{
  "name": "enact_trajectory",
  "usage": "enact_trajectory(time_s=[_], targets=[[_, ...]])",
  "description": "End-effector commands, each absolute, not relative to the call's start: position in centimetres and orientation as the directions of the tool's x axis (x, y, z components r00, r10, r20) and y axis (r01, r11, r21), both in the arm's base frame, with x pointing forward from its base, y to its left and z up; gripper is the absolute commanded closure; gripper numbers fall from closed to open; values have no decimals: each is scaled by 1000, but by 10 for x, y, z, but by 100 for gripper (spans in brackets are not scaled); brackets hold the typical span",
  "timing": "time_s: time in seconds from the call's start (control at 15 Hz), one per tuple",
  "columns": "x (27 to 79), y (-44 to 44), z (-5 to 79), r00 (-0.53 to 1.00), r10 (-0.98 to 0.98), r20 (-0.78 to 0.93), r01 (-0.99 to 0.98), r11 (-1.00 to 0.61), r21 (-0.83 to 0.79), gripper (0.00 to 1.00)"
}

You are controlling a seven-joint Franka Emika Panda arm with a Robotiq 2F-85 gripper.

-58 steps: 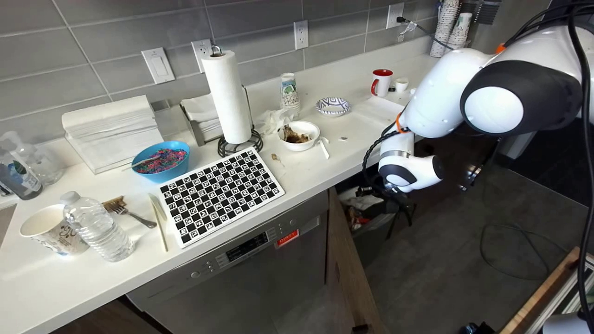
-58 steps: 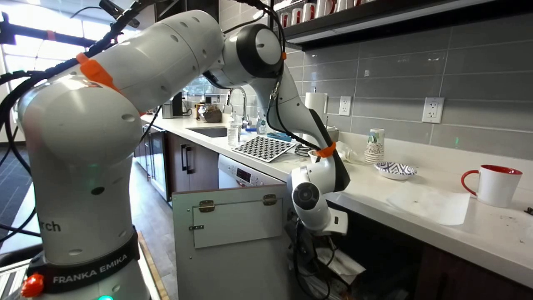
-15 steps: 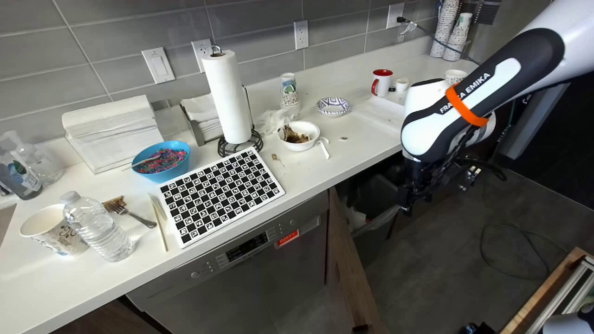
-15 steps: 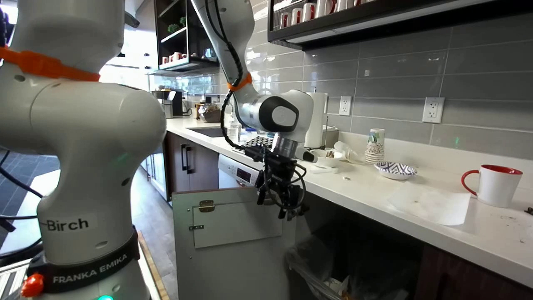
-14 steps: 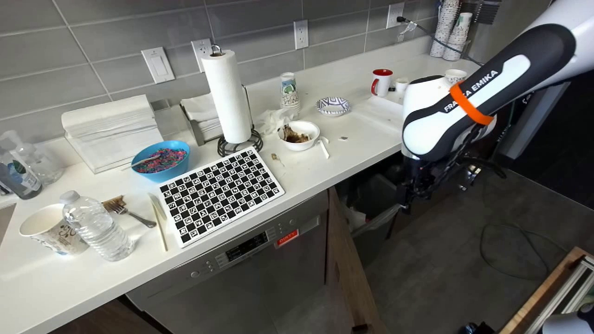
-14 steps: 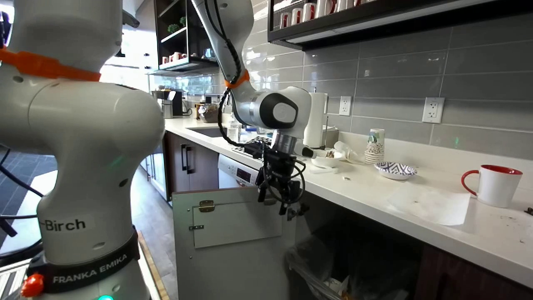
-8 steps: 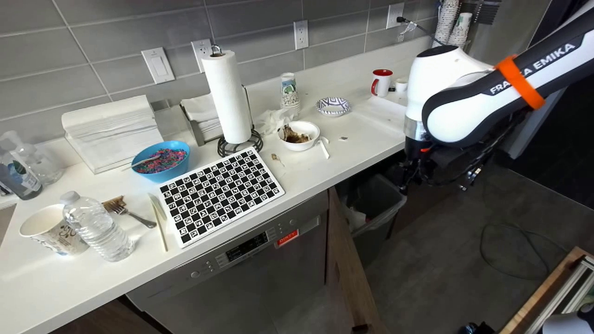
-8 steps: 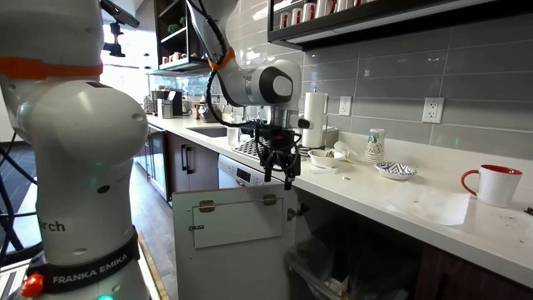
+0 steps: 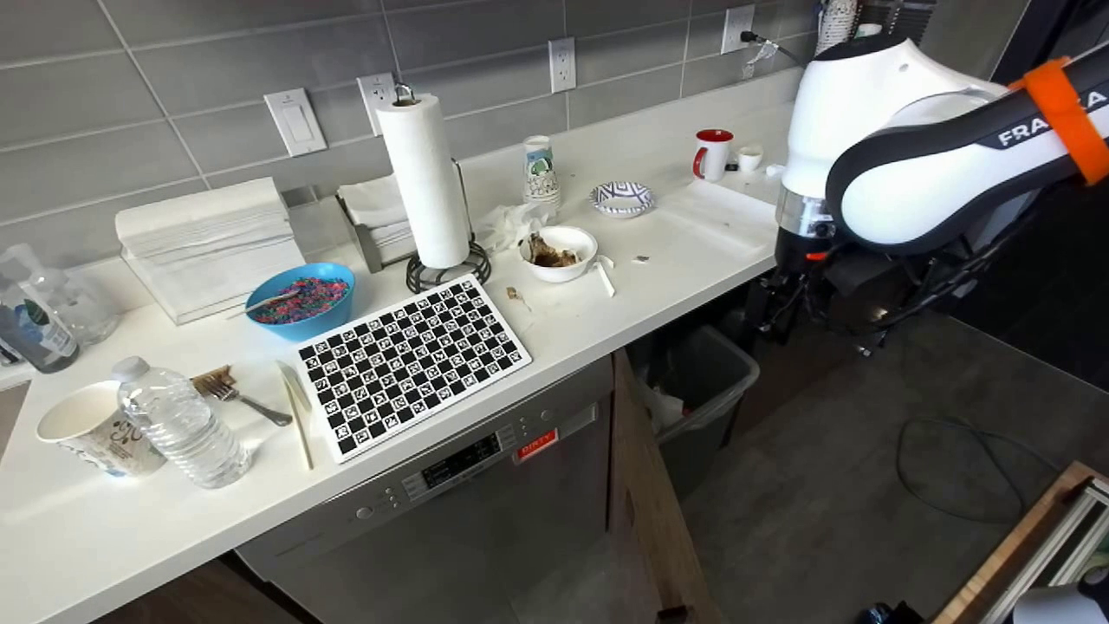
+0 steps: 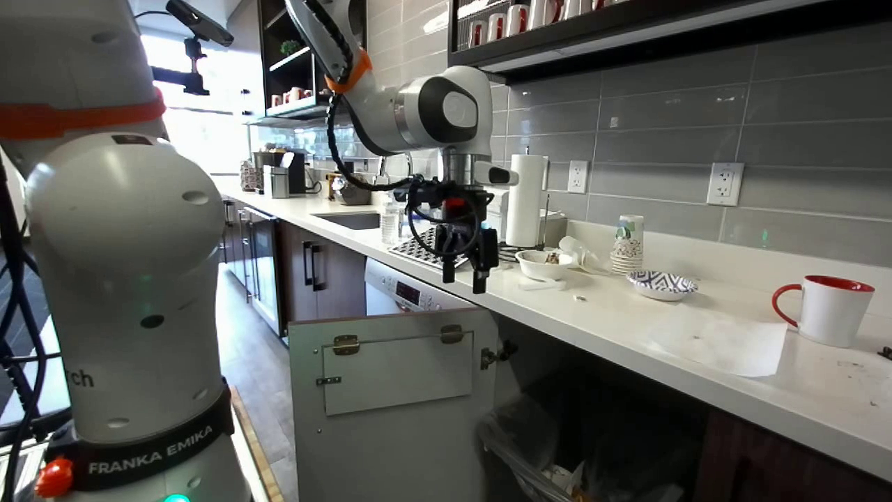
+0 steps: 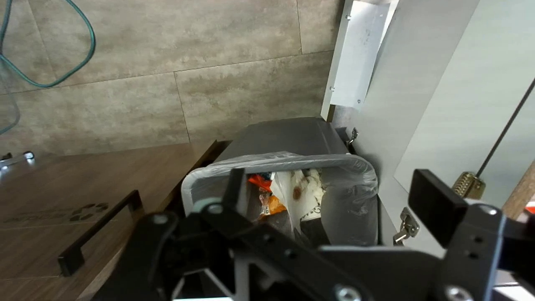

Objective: Fold the napkin and put it in the bin

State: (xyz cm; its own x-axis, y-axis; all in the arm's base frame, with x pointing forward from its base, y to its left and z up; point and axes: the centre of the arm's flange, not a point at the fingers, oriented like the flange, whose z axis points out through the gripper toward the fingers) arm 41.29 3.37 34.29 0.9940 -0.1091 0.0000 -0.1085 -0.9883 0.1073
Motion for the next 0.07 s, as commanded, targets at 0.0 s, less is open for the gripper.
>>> enact_trajectory(time_s=[0.0], targets=[[411, 34, 346, 994, -112, 9, -113, -988, 107, 0]])
